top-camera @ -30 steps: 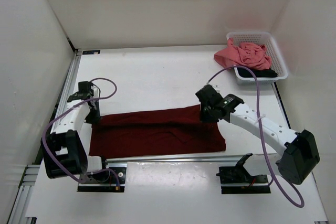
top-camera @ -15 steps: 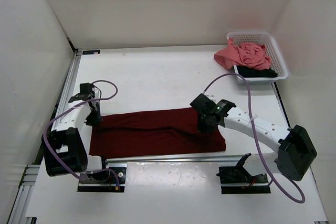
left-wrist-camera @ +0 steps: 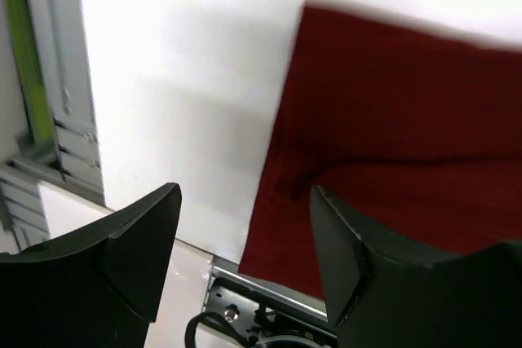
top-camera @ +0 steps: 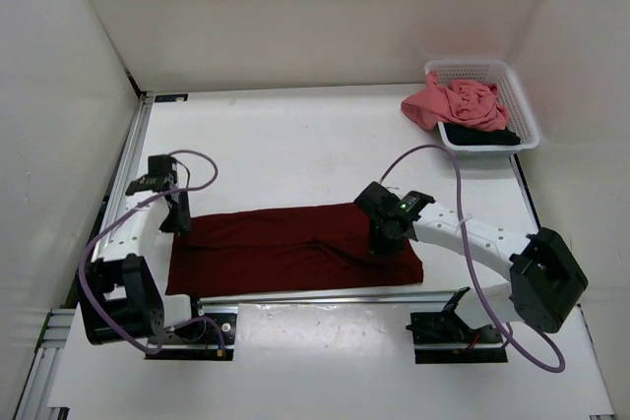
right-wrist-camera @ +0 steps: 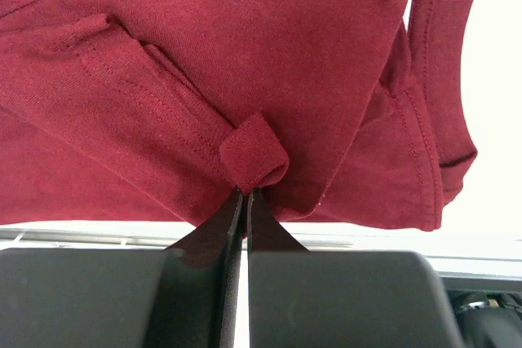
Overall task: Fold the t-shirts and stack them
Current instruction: Fold the other side of the tshirt into a rectangle
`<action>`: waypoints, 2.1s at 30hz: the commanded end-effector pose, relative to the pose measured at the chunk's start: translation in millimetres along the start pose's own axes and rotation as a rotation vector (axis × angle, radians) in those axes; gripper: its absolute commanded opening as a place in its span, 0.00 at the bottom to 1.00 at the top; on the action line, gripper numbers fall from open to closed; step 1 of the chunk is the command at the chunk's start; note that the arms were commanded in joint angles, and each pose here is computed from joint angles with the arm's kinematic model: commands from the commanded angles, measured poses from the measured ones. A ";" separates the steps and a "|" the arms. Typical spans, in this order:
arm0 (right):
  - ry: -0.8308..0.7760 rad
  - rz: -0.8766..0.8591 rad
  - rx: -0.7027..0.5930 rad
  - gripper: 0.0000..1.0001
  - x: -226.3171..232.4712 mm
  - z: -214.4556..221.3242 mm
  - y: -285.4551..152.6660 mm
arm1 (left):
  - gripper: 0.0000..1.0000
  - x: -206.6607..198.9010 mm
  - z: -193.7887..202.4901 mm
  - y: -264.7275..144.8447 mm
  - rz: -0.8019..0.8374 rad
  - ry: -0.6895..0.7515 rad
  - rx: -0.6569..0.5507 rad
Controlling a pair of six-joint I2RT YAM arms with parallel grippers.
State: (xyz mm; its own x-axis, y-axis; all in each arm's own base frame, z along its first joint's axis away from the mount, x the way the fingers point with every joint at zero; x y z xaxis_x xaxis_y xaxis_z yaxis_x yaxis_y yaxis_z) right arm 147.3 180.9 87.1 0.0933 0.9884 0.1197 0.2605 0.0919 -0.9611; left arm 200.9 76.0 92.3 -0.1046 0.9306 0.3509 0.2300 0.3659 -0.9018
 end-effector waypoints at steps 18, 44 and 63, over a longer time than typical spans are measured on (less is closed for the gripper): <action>0.081 -0.043 0.003 0.54 -15.6 17.2 -2.6 | 0.75 -224.4 -74.6 -167.9 0.642 0.669 -0.353; 0.404 -0.175 -0.179 0.41 -57.5 23.3 -10.6 | 0.50 -430.0 0.5 -157.5 0.801 1.103 -0.266; 0.397 -0.158 -0.158 0.43 -61.7 30.0 -2.2 | 0.11 -430.4 -6.1 -159.9 0.779 1.094 -0.295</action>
State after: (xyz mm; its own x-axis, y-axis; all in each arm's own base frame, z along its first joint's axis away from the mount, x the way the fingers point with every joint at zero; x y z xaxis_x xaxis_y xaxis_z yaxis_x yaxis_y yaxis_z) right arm 111.1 123.3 78.2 0.3882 0.8359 0.3881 0.4459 0.1982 -0.8729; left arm 213.3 -373.2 57.0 0.9138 0.3984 -0.0787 0.0564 -0.3164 -0.9469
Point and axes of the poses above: each gripper's point midway between its finger pads, its own y axis out along the fingers, its own x axis along the line the jaws close on, z = x × y, the point moved 3 cm from there along -y, back along the fingers, and after that the axes turned 7 degrees about y, right-handed, at the moved point
